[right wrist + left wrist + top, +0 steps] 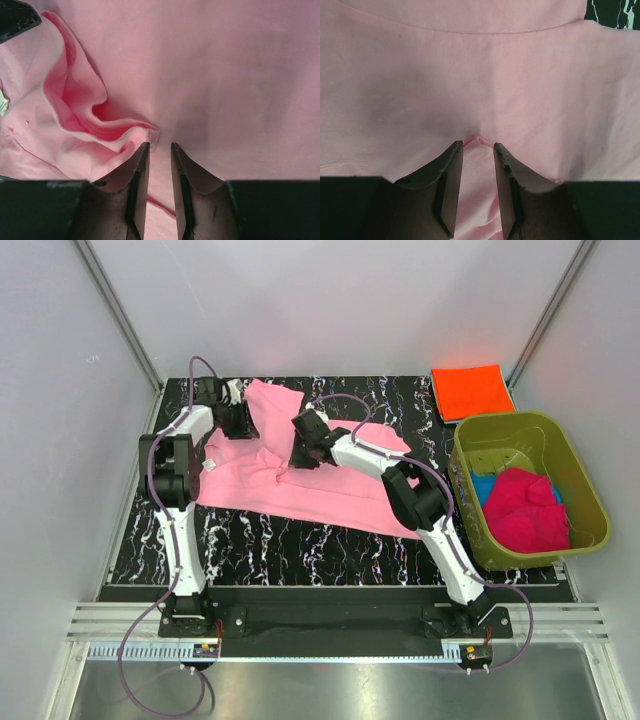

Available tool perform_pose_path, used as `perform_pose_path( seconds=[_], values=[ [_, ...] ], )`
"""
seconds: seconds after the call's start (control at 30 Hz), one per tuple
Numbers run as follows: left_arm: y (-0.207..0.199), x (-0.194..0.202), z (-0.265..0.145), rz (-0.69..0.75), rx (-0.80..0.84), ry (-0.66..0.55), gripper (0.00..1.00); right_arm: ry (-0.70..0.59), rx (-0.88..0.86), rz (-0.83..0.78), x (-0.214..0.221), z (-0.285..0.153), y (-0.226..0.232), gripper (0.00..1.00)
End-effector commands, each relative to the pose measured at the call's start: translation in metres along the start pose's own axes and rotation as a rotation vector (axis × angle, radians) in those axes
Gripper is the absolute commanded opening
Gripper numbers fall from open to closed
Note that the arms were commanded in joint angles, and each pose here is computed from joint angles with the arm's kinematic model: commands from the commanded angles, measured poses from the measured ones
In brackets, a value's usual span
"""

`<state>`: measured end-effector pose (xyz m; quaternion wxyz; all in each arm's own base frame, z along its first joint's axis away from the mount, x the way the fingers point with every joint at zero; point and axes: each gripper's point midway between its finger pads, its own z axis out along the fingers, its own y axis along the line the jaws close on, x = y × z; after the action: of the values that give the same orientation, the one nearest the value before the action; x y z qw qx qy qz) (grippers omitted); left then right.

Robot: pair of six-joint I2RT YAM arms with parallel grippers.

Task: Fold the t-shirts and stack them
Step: Fold the tshirt

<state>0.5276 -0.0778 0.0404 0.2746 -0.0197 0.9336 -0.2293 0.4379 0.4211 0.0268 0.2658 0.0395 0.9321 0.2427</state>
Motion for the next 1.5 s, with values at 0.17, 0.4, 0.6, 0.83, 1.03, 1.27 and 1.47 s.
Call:
perform_pose_path(
  seconds=[0.17,0.4,0.6,0.83,1.03,1.27,1.47],
  values=[
    [0.0,-0.015,-0.001,0.024,-0.006,-0.018,0.35,-0.027,-0.063,0.002,-0.003,0.003,0.022,0.3],
    [0.003,-0.014,0.001,0.026,-0.021,-0.003,0.31,-0.023,-0.061,0.001,0.0,0.01,0.021,0.3],
    [0.004,-0.014,0.002,0.027,-0.02,0.001,0.11,-0.03,-0.068,-0.026,-0.002,0.014,0.023,0.12],
    [0.001,-0.017,0.0,0.013,-0.01,-0.001,0.0,-0.069,-0.072,-0.072,-0.015,0.0,0.029,0.0],
    [0.0,-0.024,-0.009,-0.002,-0.038,-0.024,0.0,-0.121,-0.07,-0.087,-0.032,-0.013,0.035,0.0],
    [0.006,-0.033,-0.013,-0.041,-0.086,-0.053,0.0,-0.179,-0.034,-0.104,-0.046,-0.025,0.032,0.0],
    [0.001,-0.042,-0.015,-0.062,-0.073,-0.08,0.0,-0.191,-0.021,-0.118,-0.049,-0.026,0.029,0.0]
  ],
)
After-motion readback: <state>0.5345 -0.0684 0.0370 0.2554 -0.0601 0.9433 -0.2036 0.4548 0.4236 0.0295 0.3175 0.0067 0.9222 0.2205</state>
